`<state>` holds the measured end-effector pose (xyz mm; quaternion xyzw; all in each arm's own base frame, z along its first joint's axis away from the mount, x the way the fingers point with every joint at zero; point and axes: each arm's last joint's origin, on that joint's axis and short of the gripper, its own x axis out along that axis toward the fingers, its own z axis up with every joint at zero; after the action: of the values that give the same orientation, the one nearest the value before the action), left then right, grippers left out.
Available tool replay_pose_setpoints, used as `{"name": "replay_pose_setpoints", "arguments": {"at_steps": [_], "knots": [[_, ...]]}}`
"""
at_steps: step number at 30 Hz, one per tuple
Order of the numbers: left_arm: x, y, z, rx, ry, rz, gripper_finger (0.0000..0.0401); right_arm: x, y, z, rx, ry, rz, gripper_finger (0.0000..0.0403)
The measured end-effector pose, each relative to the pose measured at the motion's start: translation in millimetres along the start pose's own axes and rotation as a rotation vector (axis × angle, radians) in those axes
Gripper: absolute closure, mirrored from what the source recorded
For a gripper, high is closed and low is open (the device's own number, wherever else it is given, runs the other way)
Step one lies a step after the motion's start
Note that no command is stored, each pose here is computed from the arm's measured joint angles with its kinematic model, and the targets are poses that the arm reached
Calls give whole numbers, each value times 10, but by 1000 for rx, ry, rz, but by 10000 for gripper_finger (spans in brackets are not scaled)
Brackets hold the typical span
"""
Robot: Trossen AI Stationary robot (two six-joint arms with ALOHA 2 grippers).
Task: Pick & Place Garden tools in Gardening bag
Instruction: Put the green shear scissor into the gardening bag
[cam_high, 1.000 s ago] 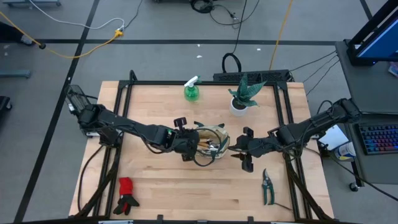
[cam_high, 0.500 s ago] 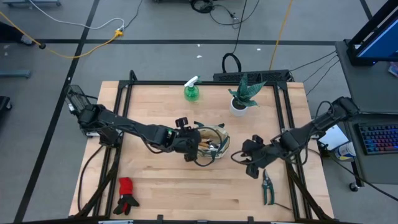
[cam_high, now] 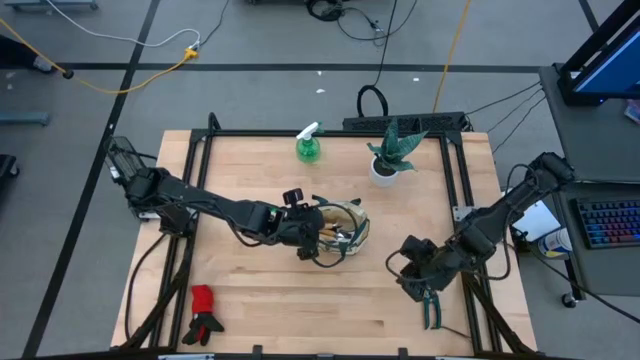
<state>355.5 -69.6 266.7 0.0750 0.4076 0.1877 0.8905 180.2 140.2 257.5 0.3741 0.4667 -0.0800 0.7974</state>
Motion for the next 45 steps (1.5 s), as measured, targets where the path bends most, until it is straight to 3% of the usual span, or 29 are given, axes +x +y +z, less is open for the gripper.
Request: {"name": "replay_pose_setpoints", "arguments": {"at_steps": [13,25,33,45], "knots": [[1,-8,56,23,-51,-10,244,-49,33,-248,221,88,-1,259],[-5,-21,123,110,-114,-16,244,-33,-82,-551,483,211,-225,259],[13,9,129,105,-111,-9,244,137,-80,-691,563,388,-380,259],[22,23,132,92,-109,-8,244,247,-90,-732,560,393,-438,259]]}}
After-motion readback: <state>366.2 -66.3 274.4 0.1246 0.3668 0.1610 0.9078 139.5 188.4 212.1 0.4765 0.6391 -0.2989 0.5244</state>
